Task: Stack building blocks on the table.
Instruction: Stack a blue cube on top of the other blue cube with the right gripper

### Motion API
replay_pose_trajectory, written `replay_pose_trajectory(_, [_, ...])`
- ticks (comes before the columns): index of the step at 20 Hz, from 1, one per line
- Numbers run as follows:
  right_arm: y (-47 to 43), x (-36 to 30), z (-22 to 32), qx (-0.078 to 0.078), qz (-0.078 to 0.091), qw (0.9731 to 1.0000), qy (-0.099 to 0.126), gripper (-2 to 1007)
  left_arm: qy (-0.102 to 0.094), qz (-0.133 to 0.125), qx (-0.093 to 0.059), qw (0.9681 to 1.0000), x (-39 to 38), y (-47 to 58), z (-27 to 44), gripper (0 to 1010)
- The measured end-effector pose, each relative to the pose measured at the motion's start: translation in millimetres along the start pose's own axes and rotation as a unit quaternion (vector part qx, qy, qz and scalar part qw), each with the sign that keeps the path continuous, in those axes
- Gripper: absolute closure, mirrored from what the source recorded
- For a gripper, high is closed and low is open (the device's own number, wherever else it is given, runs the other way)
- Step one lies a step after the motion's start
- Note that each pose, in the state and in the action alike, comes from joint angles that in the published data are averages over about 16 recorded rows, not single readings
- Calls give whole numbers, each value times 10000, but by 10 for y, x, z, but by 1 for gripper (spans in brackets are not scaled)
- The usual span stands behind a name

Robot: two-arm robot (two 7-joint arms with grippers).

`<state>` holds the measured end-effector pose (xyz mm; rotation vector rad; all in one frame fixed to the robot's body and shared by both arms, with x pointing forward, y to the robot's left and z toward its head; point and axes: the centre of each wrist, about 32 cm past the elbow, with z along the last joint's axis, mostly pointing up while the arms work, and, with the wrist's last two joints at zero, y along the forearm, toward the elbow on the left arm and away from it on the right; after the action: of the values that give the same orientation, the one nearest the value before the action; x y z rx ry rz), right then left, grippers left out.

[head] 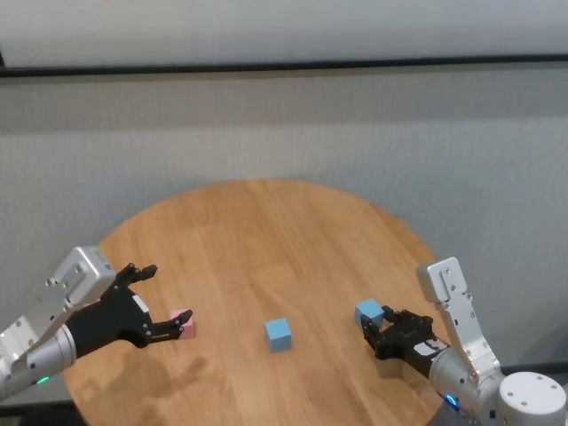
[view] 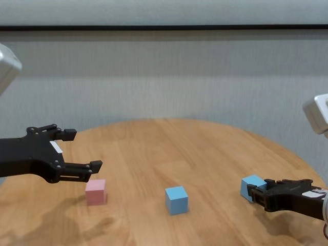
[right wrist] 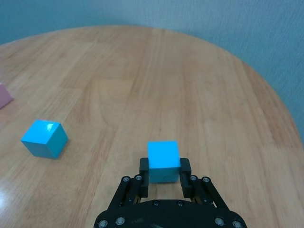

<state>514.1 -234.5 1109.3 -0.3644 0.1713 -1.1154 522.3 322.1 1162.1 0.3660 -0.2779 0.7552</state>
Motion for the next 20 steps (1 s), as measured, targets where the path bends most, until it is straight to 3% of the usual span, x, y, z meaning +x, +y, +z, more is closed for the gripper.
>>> replay_pose_trajectory(11, [-36, 28, 72, 215, 94, 9997, -38, 642, 0, 0, 0, 10000, 0, 0, 0, 11])
replay_pose_trajectory(15, [-57, 44, 130, 386, 252, 9989, -71, 642, 0, 0, 0, 10000, 0, 0, 0, 11])
replay_pose_trajectory(20, [-69, 48, 207, 594, 578, 9964, -147, 642, 0, 0, 0, 10000, 0, 0, 0, 11])
